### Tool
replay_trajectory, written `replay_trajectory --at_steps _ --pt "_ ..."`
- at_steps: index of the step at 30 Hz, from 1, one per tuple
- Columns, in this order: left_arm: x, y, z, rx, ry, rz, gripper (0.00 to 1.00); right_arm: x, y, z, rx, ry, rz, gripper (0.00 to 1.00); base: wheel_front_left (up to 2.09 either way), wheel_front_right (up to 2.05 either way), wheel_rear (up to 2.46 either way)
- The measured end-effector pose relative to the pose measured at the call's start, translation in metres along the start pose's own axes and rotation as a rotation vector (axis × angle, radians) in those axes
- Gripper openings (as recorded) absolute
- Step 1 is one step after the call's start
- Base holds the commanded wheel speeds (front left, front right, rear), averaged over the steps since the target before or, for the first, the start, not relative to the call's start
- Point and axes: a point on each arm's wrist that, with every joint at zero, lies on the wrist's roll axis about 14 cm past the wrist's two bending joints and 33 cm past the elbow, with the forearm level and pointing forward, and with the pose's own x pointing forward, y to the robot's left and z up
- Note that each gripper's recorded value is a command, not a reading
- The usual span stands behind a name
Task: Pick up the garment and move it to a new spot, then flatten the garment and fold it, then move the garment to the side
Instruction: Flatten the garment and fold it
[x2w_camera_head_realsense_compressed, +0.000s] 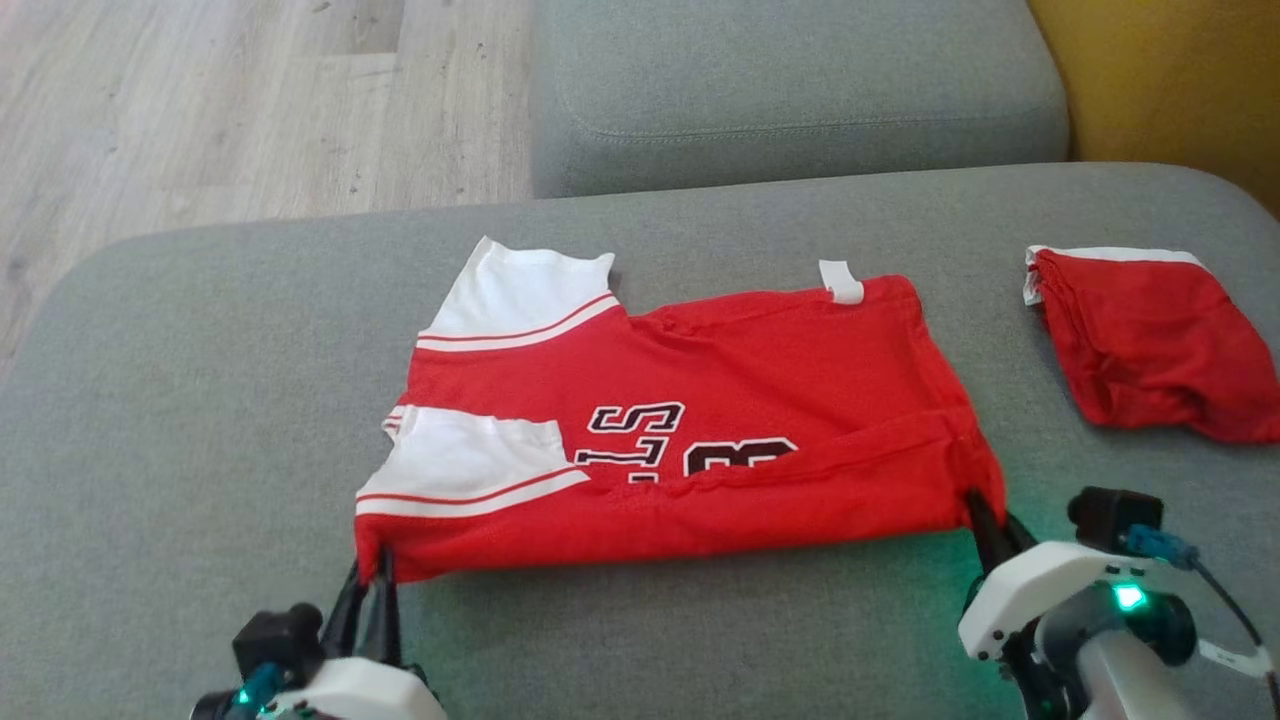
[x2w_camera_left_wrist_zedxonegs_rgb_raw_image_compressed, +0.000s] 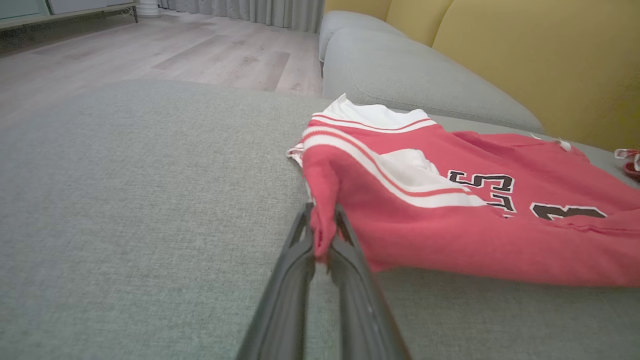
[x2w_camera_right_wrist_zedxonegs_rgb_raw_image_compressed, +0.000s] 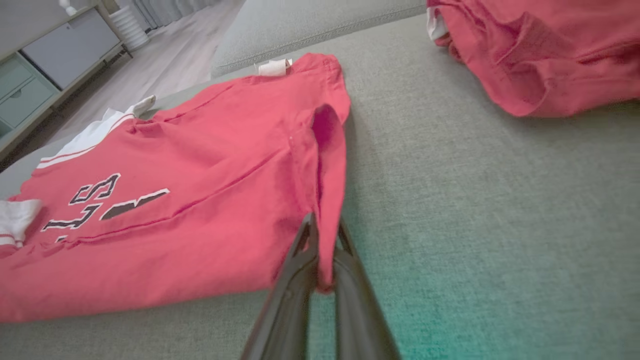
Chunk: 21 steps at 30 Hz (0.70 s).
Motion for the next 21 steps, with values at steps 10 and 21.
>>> replay_trajectory --at_steps 10,21 --pt "0.009 -0.001 0.009 0.031 -0.024 0.006 1.00 -0.005 -0.017 0.051 0.009 -0.189 -0.055 1.00 0.00 0.00 0.00" --pt "0.082 -0.017 0.094 0.114 -0.198 -0.104 1.00 0.022 -0.016 0.106 -0.036 -0.314 -0.055 1.00 0.00 0.00 0.00"
